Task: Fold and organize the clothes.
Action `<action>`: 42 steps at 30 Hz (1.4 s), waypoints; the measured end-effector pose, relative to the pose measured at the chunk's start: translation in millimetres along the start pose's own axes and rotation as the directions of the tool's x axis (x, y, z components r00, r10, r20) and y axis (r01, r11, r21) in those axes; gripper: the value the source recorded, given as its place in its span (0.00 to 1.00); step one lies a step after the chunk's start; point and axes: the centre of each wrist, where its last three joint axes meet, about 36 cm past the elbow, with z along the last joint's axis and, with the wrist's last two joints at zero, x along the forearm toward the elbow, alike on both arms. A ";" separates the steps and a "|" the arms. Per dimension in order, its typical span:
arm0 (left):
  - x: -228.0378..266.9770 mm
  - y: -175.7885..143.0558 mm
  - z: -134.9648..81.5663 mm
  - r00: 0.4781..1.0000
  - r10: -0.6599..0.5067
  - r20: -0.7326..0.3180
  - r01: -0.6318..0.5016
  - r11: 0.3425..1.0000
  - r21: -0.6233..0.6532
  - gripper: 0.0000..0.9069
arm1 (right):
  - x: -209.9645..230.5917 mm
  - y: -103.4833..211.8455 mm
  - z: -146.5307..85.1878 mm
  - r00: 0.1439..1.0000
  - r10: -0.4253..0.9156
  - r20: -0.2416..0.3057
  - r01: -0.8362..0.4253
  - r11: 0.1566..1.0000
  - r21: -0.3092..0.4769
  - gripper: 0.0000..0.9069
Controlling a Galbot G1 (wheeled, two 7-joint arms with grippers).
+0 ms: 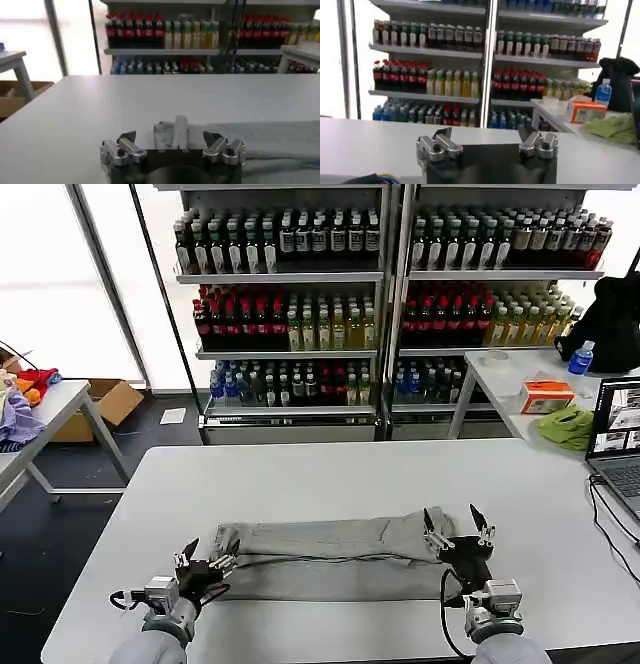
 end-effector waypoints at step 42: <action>-4.1 52.6 2.7 0.996 -0.083 0.034 0.082 0.996 0.020 0.00 | -6.8 8.9 -18.7 0.998 -0.057 0.039 0.057 0.998 0.003 1.00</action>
